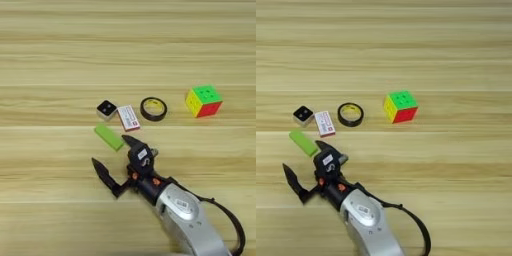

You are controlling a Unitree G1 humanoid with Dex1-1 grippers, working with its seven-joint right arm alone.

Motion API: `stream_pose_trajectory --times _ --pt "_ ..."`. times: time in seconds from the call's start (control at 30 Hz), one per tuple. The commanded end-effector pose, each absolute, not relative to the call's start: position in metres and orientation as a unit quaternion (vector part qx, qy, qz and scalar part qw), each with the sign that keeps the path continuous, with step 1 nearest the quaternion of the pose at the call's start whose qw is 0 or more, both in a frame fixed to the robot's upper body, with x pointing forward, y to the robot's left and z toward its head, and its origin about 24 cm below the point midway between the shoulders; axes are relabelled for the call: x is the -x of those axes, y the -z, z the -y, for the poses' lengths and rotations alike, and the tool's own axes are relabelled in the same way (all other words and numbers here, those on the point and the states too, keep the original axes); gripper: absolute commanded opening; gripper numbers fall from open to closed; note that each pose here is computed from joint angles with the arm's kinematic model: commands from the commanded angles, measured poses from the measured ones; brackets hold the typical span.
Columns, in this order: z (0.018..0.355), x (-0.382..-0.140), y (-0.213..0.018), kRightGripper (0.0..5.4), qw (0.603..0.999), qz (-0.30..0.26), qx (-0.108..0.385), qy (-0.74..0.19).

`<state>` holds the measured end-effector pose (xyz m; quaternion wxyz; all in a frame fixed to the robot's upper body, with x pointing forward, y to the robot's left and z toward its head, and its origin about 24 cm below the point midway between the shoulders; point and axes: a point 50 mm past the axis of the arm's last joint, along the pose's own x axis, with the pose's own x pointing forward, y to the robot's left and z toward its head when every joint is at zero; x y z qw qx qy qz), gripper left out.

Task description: Move the objects on the table

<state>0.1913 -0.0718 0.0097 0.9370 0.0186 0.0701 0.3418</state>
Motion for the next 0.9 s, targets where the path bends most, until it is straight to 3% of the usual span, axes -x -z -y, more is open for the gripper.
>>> stream_pose_trajectory --times 0.03,0.67,0.9 --pt "0.068 -0.205 -0.024 5.37 0.941 -0.03 -0.014 -0.338" --pt "0.062 -0.215 -0.013 5.37 0.94 -0.059 -0.005 -0.335" --pt "0.062 -0.215 -0.012 4.49 0.94 -0.066 -0.01 -0.335"
